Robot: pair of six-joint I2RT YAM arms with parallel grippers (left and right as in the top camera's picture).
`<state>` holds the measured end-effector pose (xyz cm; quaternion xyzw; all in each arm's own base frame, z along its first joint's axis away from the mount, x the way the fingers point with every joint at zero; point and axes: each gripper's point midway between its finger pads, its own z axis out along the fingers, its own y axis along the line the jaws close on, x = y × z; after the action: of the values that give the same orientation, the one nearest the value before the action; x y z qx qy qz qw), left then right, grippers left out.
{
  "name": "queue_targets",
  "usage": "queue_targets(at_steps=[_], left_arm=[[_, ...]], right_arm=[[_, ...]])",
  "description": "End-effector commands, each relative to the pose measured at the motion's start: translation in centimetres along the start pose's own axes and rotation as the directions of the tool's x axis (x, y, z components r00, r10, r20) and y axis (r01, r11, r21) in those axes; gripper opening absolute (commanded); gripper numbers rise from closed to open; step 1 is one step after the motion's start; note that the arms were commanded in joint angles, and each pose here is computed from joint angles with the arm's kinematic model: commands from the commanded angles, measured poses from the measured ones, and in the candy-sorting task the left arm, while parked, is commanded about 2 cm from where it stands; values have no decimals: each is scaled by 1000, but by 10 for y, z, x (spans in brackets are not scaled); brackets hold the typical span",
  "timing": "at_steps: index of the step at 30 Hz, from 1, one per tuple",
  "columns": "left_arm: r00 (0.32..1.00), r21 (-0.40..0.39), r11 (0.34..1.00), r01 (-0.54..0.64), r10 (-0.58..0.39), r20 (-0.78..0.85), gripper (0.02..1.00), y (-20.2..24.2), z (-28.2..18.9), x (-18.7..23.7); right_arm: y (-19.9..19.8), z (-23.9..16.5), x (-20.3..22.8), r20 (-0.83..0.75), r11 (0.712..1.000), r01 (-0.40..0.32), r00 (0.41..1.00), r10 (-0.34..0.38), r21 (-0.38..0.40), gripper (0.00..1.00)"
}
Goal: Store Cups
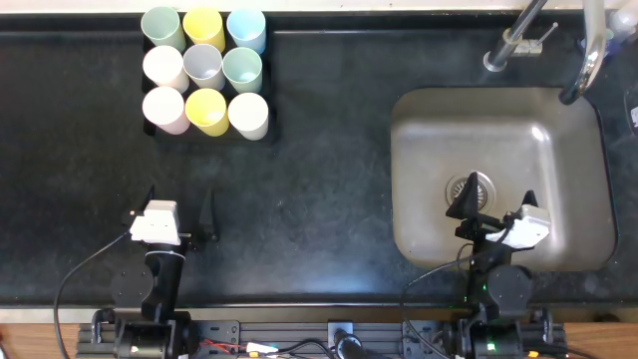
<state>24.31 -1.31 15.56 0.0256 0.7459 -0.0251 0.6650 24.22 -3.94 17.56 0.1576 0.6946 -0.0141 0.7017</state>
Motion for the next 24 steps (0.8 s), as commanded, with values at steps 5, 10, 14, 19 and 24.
queue_targets(at_steps=[5,10,14,19,24], left_arm=[[1000,9,1000,-12,12,7,1000,-1,0,-1],[1000,9,1000,-12,12,7,1000,-1,0,-1],[1000,9,1000,-12,12,7,998,-1,0,-1],[1000,9,1000,-12,12,7,998,-1,0,-1],[1000,9,1000,-12,12,7,998,-1,0,-1]], right_arm=[[-10,0,-5,37,999,-6,999,5,39,996],[-19,0,-7,46,997,-7,999,3,74,998],[-19,0,-7,46,997,-7,999,4,73,998],[-19,0,-7,45,997,-7,999,3,73,998],[-19,0,-7,46,997,-7,999,4,73,998]])
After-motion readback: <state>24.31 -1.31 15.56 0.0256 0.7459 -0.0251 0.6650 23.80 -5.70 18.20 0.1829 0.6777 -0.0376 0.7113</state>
